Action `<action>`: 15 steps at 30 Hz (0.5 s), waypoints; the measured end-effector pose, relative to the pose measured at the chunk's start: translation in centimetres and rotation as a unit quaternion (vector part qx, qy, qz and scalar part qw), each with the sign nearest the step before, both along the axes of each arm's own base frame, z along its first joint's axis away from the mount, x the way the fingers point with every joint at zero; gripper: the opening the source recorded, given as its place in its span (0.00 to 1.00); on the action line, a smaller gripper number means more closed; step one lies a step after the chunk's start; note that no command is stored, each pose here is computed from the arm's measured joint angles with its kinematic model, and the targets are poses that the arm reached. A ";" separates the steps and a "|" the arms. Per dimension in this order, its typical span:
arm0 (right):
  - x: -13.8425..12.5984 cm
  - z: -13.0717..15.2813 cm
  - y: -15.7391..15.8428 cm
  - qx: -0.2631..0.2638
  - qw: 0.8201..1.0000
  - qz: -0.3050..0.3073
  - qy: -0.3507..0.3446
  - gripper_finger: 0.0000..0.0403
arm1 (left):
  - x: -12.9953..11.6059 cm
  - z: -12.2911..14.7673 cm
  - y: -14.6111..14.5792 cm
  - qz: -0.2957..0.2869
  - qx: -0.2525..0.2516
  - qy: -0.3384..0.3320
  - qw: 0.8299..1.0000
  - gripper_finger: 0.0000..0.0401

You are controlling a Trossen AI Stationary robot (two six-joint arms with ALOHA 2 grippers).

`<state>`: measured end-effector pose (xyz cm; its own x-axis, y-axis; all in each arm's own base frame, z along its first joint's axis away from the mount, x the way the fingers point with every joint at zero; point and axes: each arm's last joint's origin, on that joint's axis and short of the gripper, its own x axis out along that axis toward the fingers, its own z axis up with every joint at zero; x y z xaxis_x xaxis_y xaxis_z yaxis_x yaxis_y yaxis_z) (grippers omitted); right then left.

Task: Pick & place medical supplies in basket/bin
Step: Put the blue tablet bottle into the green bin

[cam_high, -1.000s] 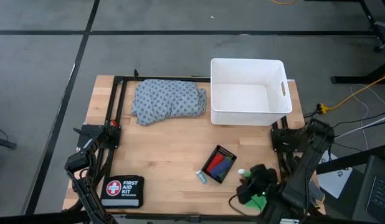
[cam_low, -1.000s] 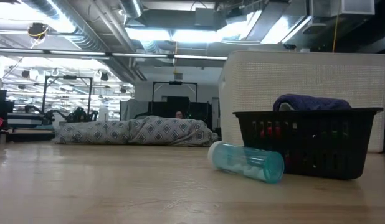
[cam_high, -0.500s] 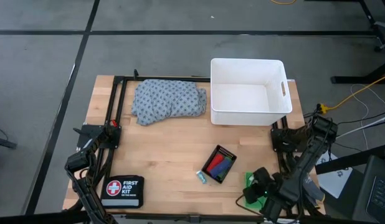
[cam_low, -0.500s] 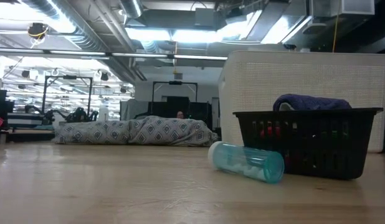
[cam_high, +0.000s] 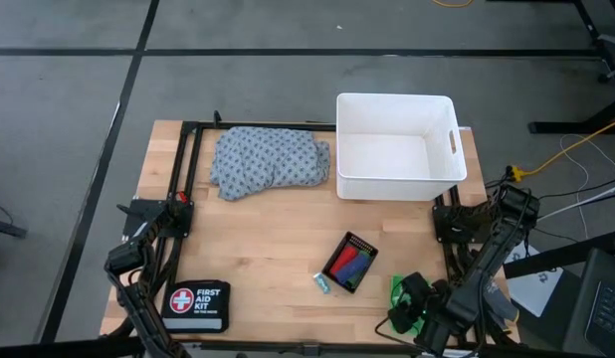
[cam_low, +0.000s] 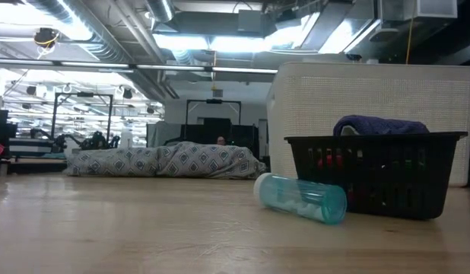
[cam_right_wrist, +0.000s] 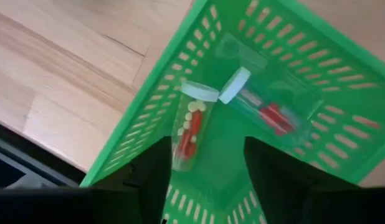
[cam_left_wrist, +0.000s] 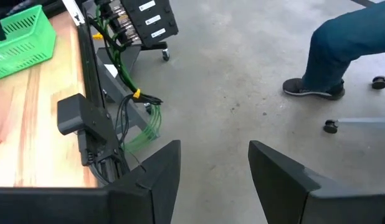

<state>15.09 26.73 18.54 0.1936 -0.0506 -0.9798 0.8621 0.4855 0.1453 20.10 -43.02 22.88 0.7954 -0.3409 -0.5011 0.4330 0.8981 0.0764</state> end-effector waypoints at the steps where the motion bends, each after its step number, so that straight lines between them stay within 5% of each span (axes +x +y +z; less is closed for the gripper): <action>1: 0.0 0.1 0.0 0.000 1.000 -0.005 0.001 0.52 | 0.1 0.0 0.0 0.000 0.004 -0.003 1.000 0.46; 9: 0.8 4.5 0.3 -0.063 0.996 -0.012 -0.069 0.59 | 1.7 0.2 1.3 0.032 0.052 -0.028 0.998 0.46; 15: 2.5 9.3 1.2 -0.089 0.970 0.009 -0.225 0.55 | 5.1 -0.1 4.2 0.075 0.078 0.013 0.994 0.46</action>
